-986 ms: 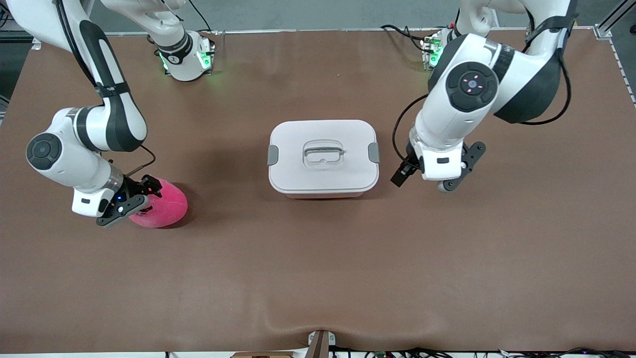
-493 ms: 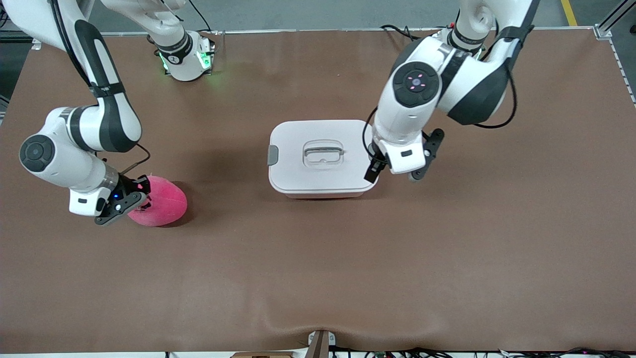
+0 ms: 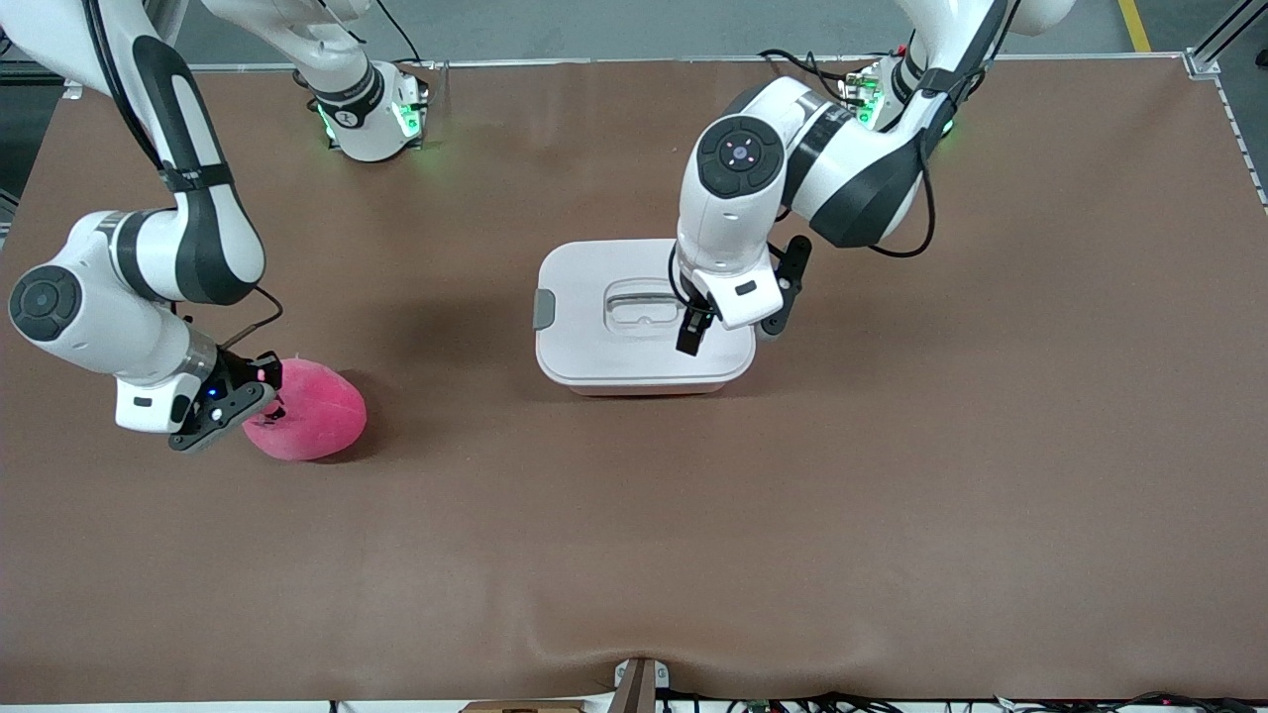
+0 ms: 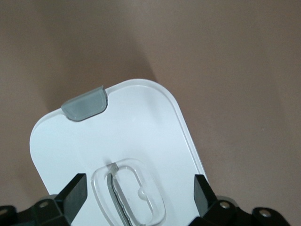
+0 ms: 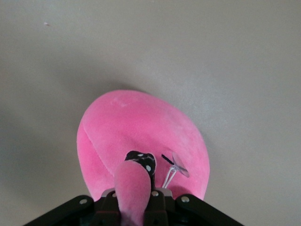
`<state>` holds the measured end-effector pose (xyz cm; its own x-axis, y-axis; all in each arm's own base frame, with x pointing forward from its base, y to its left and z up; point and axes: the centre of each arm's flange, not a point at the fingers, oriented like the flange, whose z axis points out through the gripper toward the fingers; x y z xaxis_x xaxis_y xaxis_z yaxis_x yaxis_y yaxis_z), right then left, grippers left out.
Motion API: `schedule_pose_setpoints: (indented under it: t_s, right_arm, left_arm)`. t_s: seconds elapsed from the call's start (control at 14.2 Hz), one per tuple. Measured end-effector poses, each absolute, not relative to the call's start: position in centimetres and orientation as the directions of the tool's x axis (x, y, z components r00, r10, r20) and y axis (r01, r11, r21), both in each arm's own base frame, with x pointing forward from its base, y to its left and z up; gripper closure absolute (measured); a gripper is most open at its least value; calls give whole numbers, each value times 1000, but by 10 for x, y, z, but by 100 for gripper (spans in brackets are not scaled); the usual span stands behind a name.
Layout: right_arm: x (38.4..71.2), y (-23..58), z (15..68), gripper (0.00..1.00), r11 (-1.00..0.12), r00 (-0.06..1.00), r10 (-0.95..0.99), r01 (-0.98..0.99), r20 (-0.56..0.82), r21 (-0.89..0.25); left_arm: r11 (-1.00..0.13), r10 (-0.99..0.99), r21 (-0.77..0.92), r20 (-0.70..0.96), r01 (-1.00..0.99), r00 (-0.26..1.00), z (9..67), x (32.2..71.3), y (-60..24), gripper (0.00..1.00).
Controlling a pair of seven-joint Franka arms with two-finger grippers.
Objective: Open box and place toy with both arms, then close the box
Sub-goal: 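Grasp the pink plush with the right gripper while the left gripper grips the lid handle, then lift the lid with the left gripper while the right gripper lifts the plush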
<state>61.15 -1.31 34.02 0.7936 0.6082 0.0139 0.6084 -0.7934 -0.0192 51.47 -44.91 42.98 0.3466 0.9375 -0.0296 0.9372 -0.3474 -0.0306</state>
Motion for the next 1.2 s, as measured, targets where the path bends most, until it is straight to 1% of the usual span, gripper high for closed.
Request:
schedule_pose_setpoints:
  t_s: [0.35,0.56,0.92,1.2]
  right_arm:
    - [620,-14,365,87,-790,790,613,613,23,-13]
    - [620,-19,380,87,-793,793,608,609,30,-8]
    - [620,-28,407,87,-780,781,625,625,21,-18]
    - [620,-32,418,87,-761,761,648,648,10,-28]
  left_arm:
    - [-193,981,-35,-28,981,192,405,505,-473,0]
    - [-126,992,-40,-24,991,125,395,501,-481,0]
    - [-54,998,-16,-22,998,53,387,478,-510,0]
    - [-49,999,-33,-6,998,48,368,469,-520,0]
